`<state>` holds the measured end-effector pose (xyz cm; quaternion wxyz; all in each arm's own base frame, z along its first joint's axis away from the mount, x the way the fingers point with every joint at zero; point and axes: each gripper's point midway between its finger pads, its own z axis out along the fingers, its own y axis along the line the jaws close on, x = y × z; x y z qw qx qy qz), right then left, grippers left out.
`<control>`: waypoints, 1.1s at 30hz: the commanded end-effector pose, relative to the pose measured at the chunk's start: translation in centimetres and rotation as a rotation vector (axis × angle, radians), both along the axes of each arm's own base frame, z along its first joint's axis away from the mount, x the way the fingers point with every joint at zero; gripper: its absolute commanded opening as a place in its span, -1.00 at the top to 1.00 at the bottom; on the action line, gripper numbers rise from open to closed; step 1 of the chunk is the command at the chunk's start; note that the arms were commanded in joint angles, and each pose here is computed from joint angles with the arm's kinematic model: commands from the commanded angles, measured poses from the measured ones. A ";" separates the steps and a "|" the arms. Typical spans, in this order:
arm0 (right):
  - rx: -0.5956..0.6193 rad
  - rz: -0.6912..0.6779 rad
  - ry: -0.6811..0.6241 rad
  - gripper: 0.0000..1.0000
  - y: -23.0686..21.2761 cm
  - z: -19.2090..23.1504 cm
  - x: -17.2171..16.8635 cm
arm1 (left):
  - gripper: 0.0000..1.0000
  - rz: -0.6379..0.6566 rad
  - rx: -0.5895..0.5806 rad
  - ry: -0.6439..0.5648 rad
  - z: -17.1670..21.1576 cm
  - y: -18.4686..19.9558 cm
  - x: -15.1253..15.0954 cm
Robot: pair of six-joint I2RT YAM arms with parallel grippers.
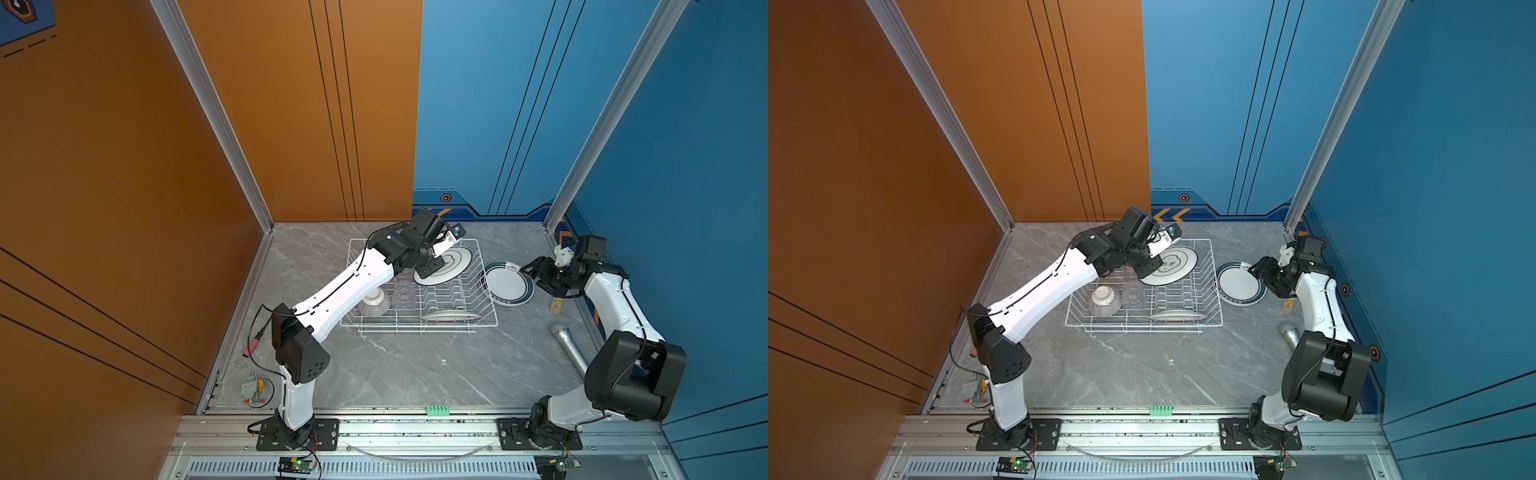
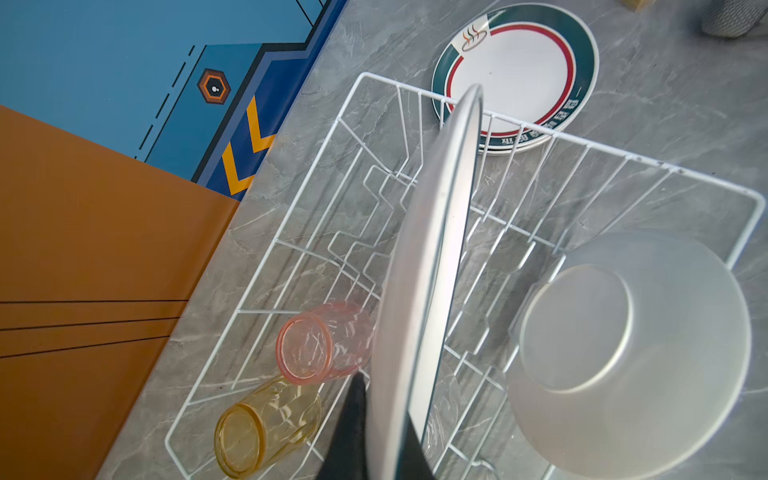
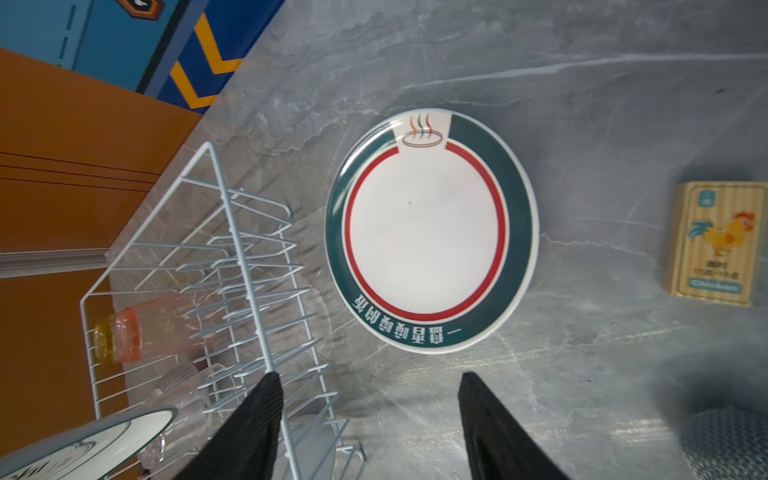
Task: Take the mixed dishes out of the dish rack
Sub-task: 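Lift the white plate up out of the rack with the left gripper, then reach the right gripper to the plate's rim and close it there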
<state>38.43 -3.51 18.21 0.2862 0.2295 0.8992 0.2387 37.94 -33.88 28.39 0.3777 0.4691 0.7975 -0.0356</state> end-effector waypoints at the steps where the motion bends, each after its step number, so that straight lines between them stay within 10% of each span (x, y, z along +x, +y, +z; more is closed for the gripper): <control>1: 0.041 0.106 -0.164 -0.29 2.5 3.3 0.7 | 1.00 0.003 -0.216 0.006 5.2 -0.3 -0.4; 10: 0.253 0.346 -0.461 -0.24 8.6 9.4 0.3 | 1.00 -0.010 -0.545 0.173 7.6 0.3 0.2; 33: 0.531 0.634 -0.618 -0.15 17.8 15.0 -0.3 | 1.00 -0.072 -1.073 0.479 9.6 -0.7 3.5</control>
